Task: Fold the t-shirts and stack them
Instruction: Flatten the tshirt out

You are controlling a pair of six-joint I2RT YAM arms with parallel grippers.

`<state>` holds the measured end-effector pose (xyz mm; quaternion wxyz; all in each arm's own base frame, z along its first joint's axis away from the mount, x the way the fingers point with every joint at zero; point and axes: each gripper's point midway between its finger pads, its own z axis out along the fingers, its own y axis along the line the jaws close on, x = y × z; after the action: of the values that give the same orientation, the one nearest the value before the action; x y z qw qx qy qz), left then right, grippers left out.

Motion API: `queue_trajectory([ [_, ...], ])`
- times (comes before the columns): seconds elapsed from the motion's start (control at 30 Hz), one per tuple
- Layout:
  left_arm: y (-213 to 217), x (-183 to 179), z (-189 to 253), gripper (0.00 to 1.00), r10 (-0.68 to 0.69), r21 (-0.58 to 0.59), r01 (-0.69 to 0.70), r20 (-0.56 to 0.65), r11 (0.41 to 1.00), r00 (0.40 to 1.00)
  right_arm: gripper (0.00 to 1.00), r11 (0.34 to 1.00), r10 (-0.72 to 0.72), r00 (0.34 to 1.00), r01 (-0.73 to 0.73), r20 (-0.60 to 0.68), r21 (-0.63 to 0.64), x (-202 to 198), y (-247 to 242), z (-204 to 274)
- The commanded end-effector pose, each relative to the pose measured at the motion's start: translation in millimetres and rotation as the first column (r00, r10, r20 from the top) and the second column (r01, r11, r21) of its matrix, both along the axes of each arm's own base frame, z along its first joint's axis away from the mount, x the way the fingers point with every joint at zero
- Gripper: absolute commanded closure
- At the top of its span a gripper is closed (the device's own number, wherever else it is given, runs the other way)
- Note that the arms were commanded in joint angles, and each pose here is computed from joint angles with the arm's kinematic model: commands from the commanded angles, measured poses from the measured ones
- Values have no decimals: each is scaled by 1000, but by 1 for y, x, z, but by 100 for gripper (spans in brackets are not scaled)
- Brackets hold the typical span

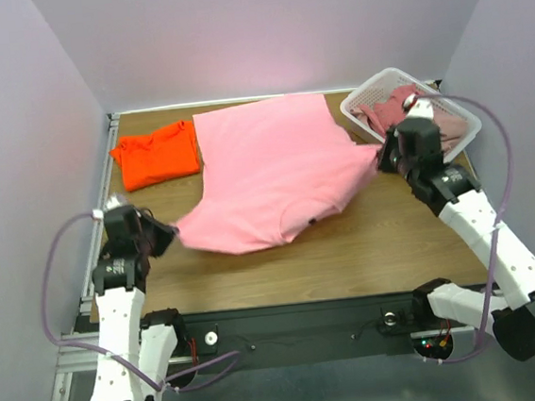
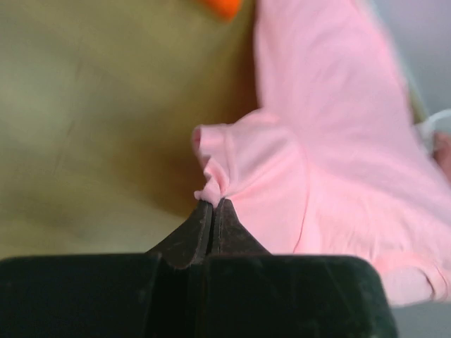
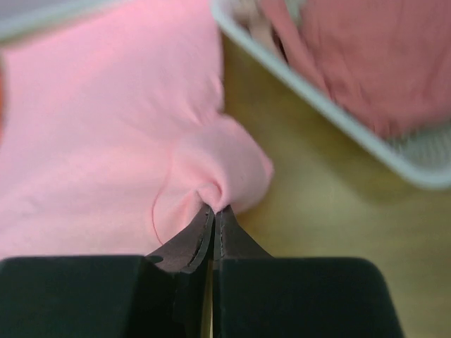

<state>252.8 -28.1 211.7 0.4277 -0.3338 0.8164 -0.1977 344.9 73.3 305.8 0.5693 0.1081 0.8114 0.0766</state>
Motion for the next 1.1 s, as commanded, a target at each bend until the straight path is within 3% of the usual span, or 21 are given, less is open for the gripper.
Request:
queue_trajectory([
  [0.0, -7, -37, -93, 100, 42, -86, -57, -170, 995, 984, 100, 999, -44, 988, 46, -150, 10, -27, -9, -72],
  [0.07, -20, -48, -107, 100, -5, -150, -24, -189, 988, 982, 99, 994, -111, 960, 106, -256, -35, -44, -22, -121],
  [0.13, -26, -53, -108, 66, -29, -174, -3, -180, 985, 983, 97, 983, -181, 932, 174, -313, -49, -55, -32, -146],
  [0.17, -28, -53, -105, 53, -32, -181, 1, -168, 983, 985, 90, 974, -226, 917, 214, -329, -74, -60, -40, -152],
  [0.2, -25, -53, -96, 4, -16, -174, -12, -157, 985, 988, 83, 969, -246, 907, 236, -342, -69, -61, -41, -155],
  [0.23, -23, -52, -90, 2, -5, -165, -20, -148, 986, 989, 69, 967, -253, 904, 242, -344, -73, -62, -42, -155],
  [0.27, -20, -52, -83, 2, 10, -150, -31, -138, 988, 990, 39, 967, -255, 903, 242, -345, -79, -62, -43, -154],
  [0.33, -7, -54, -67, 1, 71, -96, -85, -134, 992, 988, 25, 968, -252, 910, 240, -329, -77, -59, -43, -144],
  [0.37, -1, -54, -60, 1, 96, -73, -106, -128, 992, 987, 13, 969, -249, 914, 238, -319, -73, -58, -42, -139],
  [0.43, 11, -50, -38, 1, 150, -29, -153, -93, 988, 984, 6, 973, -231, 927, 222, -296, -62, -54, -40, -126],
  [0.5, 11, -42, -21, 1, 144, -32, -146, -46, 989, 988, 1, 984, -178, 941, 178, -288, -27, -53, -31, -117],
  [0.63, -3, -20, -17, 1, 67, -73, -67, -9, 995, 998, 0, 999, 0, 944, 17, -329, 47, -54, 0, -124],
  [0.77, -18, 4, -35, 1, 3, -90, -8, -53, 996, 999, 0, 996, 55, 922, -26, -384, 80, -55, 13, -149],
  [0.9, -65, 29, -33, 1, -111, -92, 109, -20, 990, 994, 0, 985, 147, 893, -92, -426, 146, -56, 38, -174],
  [1.0, -105, 47, -43, 1, -224, -66, 220, -49, 973, 973, 0, 985, 149, 865, -88, -480, 148, -60, 53, -198],
  [1.07, -121, 59, -69, 1, -268, -50, 264, -130, 963, 955, 0, 988, 134, 843, -73, -521, 137, -61, 56, -217],
])
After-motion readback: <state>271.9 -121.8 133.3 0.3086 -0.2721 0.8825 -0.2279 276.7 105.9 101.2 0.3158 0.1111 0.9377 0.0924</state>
